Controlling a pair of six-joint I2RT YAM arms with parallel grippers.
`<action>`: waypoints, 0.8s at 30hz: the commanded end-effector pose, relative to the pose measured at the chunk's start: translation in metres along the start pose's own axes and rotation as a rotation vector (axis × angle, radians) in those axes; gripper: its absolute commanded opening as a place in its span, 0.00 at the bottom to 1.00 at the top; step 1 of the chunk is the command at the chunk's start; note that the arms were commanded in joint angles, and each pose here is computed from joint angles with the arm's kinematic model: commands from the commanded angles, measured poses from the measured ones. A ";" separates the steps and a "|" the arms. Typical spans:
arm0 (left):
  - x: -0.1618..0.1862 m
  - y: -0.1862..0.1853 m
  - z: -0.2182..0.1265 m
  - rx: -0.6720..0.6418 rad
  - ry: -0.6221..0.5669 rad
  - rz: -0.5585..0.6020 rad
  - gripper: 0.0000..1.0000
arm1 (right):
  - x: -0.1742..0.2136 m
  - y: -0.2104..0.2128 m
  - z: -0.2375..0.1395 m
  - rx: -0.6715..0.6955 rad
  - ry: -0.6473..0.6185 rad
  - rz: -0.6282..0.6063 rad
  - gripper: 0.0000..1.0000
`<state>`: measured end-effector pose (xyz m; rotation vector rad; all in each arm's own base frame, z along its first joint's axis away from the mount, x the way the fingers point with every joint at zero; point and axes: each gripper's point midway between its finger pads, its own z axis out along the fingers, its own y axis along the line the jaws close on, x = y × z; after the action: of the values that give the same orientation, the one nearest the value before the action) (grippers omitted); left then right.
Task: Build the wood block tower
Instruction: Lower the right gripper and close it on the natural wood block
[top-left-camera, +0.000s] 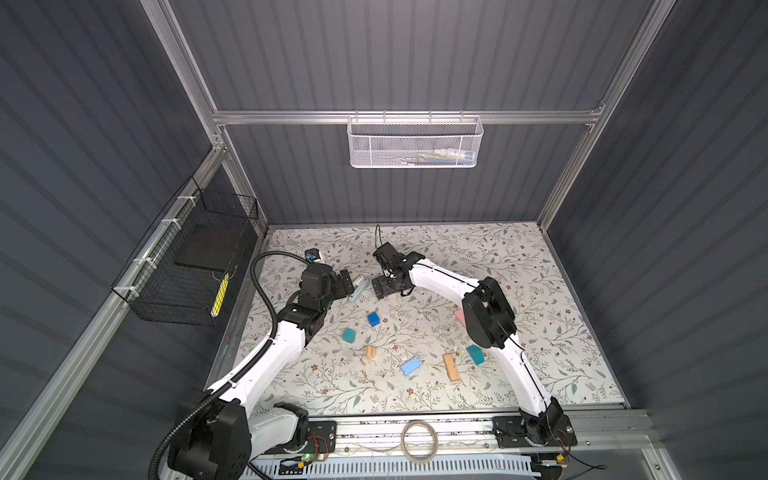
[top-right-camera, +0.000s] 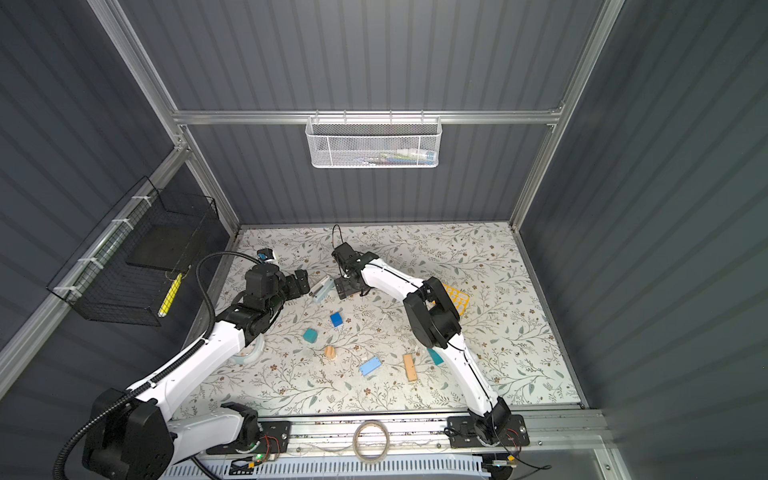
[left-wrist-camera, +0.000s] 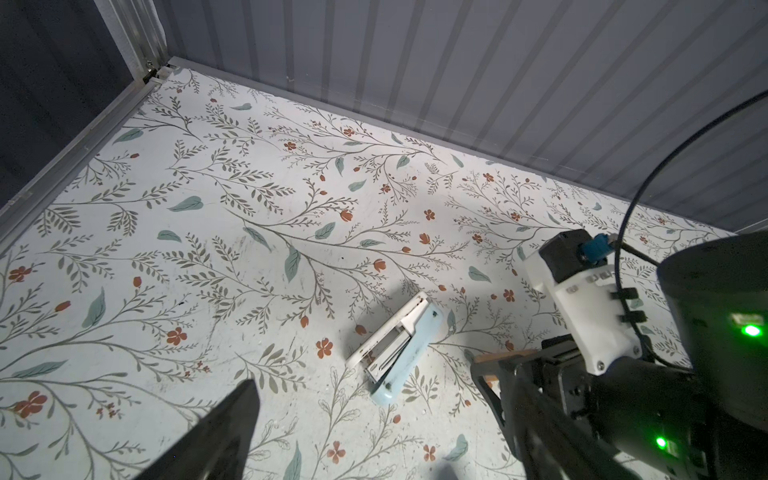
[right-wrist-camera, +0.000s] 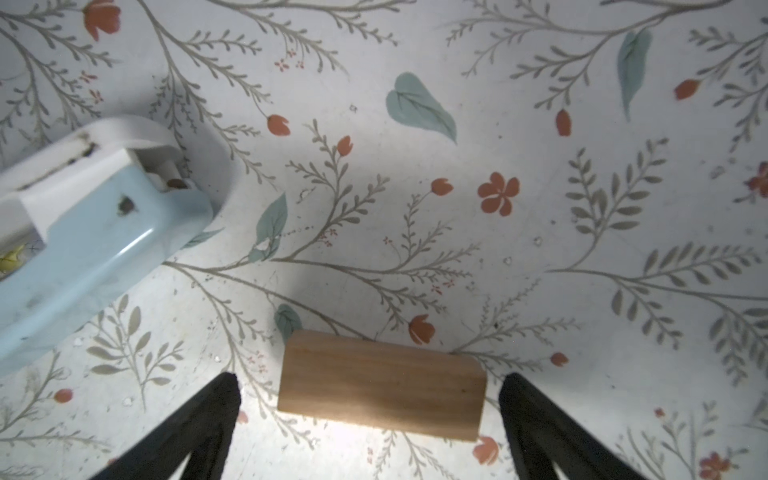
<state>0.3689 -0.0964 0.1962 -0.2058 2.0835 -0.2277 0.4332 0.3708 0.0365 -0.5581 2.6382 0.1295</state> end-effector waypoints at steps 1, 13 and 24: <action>-0.005 0.000 -0.001 -0.012 -0.005 0.020 0.94 | 0.008 -0.006 0.012 0.034 0.036 -0.014 0.99; -0.004 0.000 0.000 -0.014 0.003 0.025 0.94 | 0.014 -0.007 0.020 0.043 0.066 -0.016 0.96; -0.005 0.002 -0.003 -0.023 -0.001 0.029 0.95 | 0.023 -0.010 0.021 0.058 0.108 0.008 0.78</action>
<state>0.3669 -0.0947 0.1925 -0.2037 2.1002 -0.2127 0.4351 0.3698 0.0210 -0.5542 2.6775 0.0948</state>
